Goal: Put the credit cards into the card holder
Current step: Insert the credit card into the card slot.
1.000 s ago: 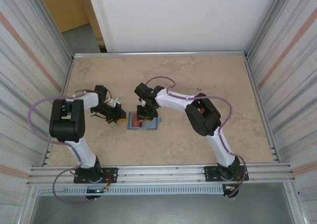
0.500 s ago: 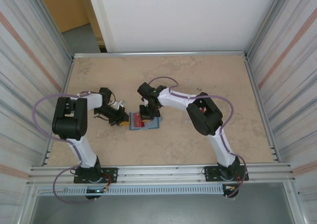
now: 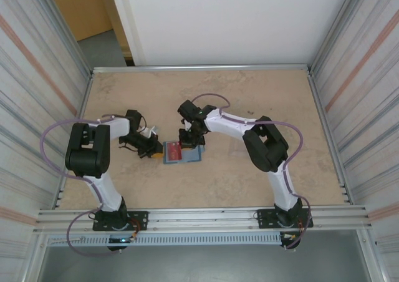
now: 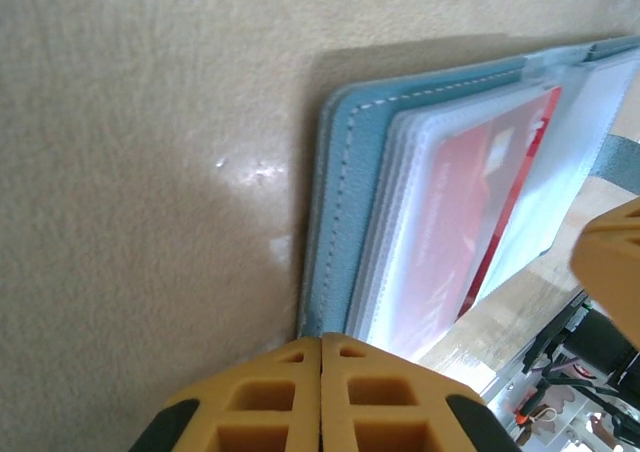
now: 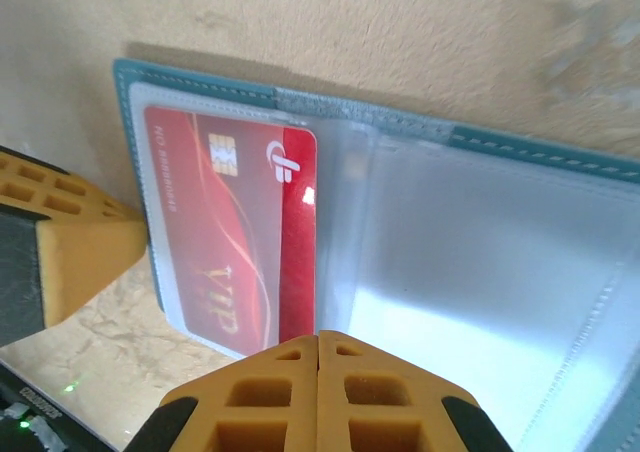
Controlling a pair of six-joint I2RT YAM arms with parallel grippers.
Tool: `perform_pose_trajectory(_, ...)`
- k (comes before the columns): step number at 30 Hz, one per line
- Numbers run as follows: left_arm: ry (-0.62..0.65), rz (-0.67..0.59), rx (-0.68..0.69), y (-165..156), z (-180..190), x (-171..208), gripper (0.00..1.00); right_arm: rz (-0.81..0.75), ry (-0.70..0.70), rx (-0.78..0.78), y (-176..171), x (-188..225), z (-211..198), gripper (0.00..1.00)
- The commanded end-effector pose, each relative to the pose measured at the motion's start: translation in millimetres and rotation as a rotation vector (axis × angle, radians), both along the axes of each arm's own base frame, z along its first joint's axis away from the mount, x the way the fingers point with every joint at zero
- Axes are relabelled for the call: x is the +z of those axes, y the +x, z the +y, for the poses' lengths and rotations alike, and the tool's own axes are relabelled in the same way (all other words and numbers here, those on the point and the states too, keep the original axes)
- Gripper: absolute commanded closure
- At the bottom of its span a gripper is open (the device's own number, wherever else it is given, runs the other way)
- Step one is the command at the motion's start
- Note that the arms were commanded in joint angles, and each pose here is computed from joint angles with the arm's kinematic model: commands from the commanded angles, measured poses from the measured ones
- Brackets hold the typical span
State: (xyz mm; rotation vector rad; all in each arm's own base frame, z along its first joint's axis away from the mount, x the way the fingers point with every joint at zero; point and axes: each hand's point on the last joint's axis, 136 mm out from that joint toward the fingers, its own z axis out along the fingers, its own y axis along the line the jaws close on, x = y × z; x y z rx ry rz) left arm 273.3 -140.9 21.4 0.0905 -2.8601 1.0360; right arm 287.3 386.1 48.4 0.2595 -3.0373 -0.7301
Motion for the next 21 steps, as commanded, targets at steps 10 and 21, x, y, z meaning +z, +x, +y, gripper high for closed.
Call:
perform_pose_trajectory(10, 0.006, 0.016, -0.028, -8.5, -3.8, -5.7, 0.95, 0.032, -0.017, 0.041, -5.5, -25.6, 9.5, 1.00)
perform_pose_trajectory(21, 0.007, 0.055, -0.031, -12.4, -5.8, -17.0, 0.95, 0.047, -0.002, 0.064, -13.4, -32.9, 21.8, 1.00)
